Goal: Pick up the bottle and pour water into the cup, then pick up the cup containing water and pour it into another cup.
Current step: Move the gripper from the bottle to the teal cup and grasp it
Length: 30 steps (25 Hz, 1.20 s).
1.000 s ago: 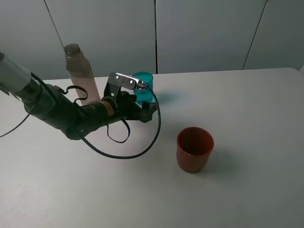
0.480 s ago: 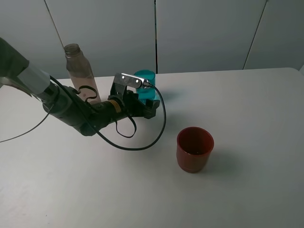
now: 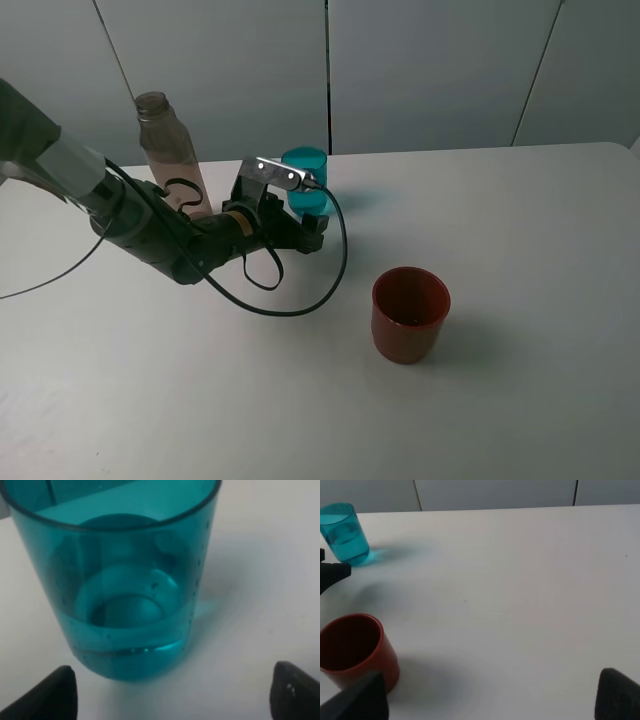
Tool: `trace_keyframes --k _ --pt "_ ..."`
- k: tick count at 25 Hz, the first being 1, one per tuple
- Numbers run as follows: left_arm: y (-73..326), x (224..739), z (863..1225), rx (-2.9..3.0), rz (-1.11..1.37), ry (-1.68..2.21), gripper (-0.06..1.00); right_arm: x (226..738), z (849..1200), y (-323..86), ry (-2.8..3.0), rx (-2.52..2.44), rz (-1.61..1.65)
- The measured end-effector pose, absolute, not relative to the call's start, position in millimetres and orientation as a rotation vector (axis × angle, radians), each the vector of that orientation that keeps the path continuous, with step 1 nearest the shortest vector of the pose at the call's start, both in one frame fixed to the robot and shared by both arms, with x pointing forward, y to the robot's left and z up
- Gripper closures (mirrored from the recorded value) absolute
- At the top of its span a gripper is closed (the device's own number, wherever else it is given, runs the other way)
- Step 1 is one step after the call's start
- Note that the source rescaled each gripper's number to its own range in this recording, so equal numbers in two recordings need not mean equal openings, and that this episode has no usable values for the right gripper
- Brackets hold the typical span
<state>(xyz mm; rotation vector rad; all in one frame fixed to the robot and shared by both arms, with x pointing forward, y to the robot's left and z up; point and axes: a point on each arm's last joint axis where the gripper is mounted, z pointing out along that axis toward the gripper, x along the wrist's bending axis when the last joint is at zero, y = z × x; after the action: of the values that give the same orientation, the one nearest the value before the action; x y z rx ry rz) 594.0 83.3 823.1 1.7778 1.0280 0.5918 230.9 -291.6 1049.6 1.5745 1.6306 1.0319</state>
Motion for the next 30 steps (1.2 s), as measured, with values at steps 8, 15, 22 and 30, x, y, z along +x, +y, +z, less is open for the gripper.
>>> trace_keyframes --k 8,15,22,30 --pt "80 601 835 1.805 0.789 0.802 0.01 231 1050 -292 1.631 1.574 1.032" --pt "82 606 834 1.786 0.819 0.789 0.01 231 1050 -292 1.631 1.574 1.032" --pt "88 614 830 1.728 0.818 0.832 0.01 231 1050 -292 1.631 1.574 1.032" --pt "78 629 828 1.689 0.803 0.792 0.01 231 1050 -292 1.631 1.574 1.032"
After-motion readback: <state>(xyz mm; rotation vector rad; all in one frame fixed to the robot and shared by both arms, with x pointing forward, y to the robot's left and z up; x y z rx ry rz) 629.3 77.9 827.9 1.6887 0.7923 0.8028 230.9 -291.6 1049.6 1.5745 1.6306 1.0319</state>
